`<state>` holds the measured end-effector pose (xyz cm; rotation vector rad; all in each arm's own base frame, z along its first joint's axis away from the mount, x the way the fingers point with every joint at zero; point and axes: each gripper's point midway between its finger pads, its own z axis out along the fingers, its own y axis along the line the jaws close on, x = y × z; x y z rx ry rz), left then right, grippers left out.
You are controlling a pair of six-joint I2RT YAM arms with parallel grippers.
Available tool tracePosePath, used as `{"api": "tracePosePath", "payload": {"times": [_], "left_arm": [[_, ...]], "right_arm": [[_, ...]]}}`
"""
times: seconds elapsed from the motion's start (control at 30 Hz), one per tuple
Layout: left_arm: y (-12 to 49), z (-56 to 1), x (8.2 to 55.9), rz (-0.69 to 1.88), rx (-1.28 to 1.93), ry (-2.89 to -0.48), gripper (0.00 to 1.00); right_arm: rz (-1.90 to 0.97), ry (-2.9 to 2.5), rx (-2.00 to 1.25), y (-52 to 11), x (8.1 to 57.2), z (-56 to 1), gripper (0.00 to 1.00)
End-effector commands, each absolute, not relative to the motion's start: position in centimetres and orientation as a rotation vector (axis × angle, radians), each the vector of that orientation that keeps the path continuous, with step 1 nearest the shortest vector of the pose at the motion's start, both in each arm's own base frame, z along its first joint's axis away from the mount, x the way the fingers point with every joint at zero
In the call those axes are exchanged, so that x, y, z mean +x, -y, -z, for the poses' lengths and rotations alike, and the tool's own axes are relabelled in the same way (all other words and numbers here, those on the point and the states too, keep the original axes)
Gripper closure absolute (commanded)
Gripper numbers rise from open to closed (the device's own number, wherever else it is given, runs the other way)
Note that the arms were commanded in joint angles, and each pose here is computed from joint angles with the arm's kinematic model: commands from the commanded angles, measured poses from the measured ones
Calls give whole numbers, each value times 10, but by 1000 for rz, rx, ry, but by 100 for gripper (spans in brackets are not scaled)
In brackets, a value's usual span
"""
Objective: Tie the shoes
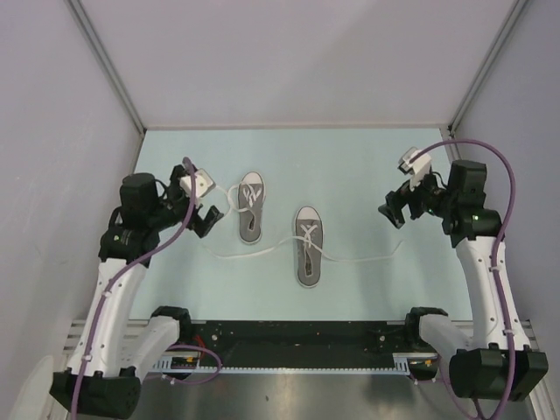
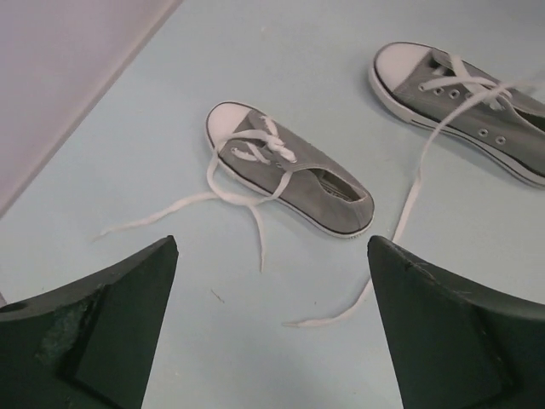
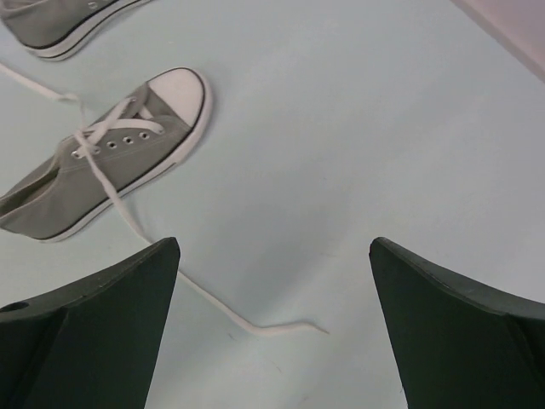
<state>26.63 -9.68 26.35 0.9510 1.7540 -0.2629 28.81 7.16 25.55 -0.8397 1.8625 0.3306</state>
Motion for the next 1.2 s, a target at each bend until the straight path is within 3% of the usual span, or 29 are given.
{"api": "tracePosePath", "payload": {"times": [0.0,0.23,0.43,1.03,1.17], "left_arm": [[143,-239,253,409,1241,-1685,6],[194,-161,251,460,1509,-1769,26],[219,-110,264,396,1671,-1833,47],[235,-32,272,336,1937,-1935,50],[233,-19,269,338,1980,-1953,61]], "right_arm": [[-446,-1878,-954,-96,278,-243,0],[-548,-2166,-1008,-98,266,-176,0],[-538,-2239,-1000,-91,266,-161,0],[-567,-2326,-933,-67,265,-144,0],[-567,-2328,-927,-64,265,-143,0]]}}
